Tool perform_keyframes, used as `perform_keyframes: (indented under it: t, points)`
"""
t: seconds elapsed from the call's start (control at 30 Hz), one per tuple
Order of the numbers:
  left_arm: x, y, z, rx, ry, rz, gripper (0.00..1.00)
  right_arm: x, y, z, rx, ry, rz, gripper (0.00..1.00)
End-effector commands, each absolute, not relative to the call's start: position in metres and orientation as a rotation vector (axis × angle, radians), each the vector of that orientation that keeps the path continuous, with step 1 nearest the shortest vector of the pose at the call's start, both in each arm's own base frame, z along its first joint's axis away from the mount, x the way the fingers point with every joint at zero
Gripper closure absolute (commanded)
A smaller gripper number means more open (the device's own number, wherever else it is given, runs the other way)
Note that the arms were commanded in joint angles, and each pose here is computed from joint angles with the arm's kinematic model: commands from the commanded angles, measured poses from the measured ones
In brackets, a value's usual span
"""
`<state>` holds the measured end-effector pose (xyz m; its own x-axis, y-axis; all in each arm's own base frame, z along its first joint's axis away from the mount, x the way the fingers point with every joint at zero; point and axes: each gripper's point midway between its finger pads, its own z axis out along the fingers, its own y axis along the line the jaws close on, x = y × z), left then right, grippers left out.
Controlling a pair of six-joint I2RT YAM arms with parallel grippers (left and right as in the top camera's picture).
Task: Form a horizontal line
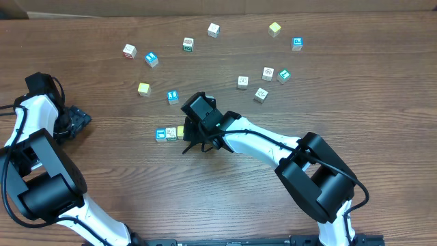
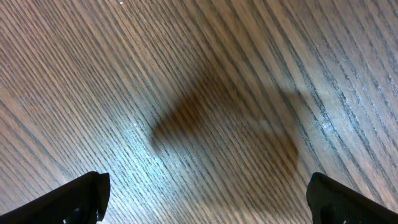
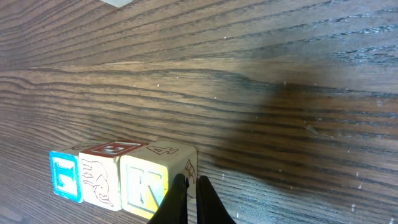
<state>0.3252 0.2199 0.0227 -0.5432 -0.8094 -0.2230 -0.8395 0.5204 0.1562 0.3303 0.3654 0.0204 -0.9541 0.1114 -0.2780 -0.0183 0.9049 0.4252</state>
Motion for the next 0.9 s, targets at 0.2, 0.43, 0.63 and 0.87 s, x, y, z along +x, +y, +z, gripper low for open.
perform_keyframes:
  t: [0.2, 0.43, 0.63, 0.87]
  points:
    - [0.321, 0.2231, 0.0208, -1.445, 2.632, 0.39, 0.0, 0.331, 0.3644, 0.0148, 0.06, 2.763, 0.594, 0.96]
    - [0.321, 0.2231, 0.0208, -1.445, 2.632, 0.39, 0.0, 0.3323, 0.3647, 0.0153, 0.061, 2.756, 0.594, 0.96]
    - [0.321, 0.2231, 0.0208, -1.445, 2.632, 0.39, 0.0, 0.3323, 0.365, 0.0155, 0.061, 2.755, 0.597, 0.96]
    - [0.321, 0.2231, 0.0208, -1.445, 2.632, 0.39, 0.0, 0.3312, 0.3659, 0.0155, 0.058, 2.76, 0.604, 0.96]
